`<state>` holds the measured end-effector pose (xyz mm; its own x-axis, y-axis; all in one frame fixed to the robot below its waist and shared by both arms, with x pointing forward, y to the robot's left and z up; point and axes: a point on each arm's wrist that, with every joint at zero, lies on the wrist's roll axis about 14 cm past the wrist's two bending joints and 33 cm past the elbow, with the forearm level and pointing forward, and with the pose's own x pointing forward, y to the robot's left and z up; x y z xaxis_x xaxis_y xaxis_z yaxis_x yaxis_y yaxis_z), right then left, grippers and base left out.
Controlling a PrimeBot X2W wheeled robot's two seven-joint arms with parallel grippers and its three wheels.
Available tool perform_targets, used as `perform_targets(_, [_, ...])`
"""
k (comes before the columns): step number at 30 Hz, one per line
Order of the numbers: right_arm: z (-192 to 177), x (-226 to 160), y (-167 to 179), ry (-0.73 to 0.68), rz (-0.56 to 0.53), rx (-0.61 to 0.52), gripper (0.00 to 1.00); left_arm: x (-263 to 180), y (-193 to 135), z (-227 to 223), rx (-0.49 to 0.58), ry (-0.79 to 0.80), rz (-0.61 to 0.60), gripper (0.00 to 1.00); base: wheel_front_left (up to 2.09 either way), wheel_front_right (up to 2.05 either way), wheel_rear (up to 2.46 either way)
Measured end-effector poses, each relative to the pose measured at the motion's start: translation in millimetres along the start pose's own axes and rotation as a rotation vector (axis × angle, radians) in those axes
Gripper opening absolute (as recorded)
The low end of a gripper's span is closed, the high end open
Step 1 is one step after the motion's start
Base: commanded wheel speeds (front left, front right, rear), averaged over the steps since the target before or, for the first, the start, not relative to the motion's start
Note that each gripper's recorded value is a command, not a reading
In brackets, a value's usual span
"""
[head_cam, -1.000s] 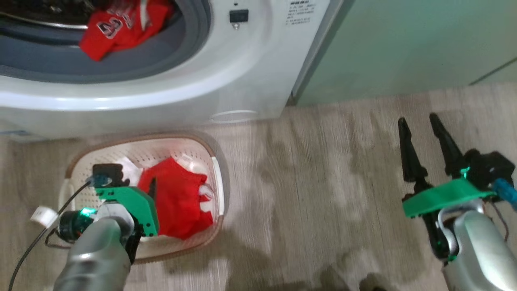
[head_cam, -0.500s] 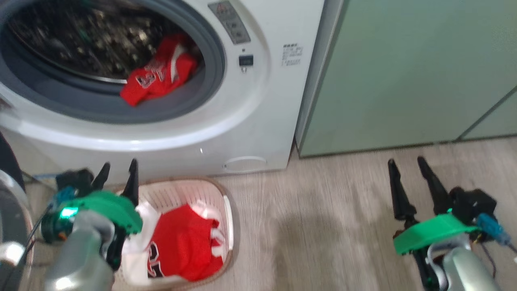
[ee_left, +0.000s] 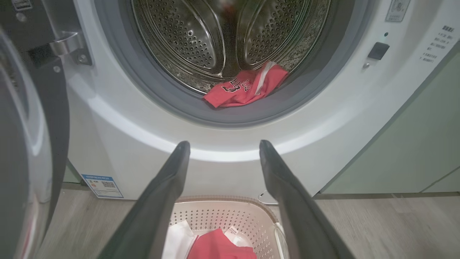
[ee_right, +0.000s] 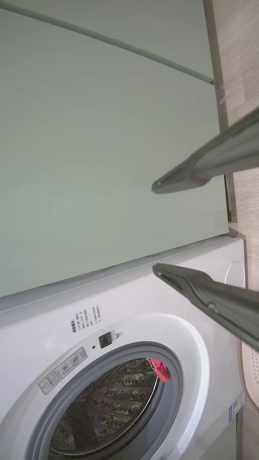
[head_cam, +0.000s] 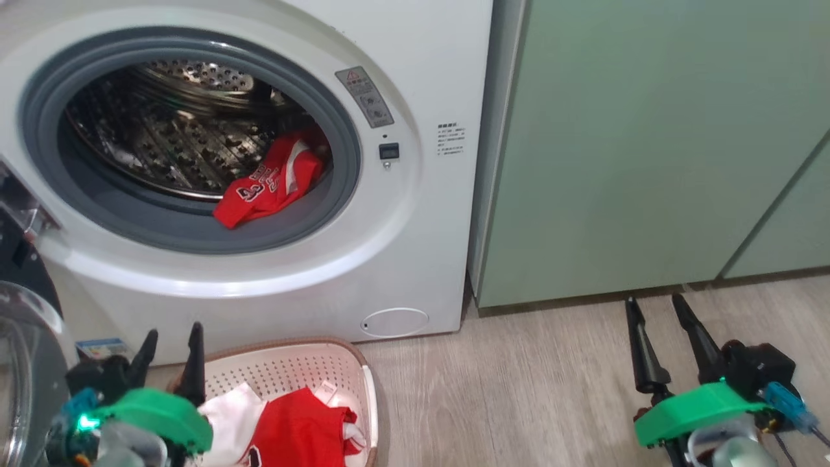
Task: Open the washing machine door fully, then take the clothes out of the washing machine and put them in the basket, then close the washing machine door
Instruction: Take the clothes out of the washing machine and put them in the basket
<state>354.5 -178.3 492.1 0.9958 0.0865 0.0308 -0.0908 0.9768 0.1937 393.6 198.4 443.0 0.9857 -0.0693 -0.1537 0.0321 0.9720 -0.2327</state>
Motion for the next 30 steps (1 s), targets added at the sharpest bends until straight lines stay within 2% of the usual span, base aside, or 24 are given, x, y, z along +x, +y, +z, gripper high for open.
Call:
perform_targets(7, [4, -5, -1, -0.016, -0.010, -0.009, 1.00, -21, 5, -12, 0.005, 0.018, 0.015, 1.00, 0.00, 0.00, 0.00])
perform_targets(23, [0, -6, -4, -0.005, -0.022, -0.011, 1.00, -20, -2, -4, 0.014, -0.014, 0.004, 1.00, 0.00, 0.00, 0.00])
perform_targets(30, [-6, -6, -5, 0.015, -0.027, -0.008, 1.00, -17, -12, -21, 0.013, 0.042, -0.023, 1.00, 0.00, 0.00, 0.00])
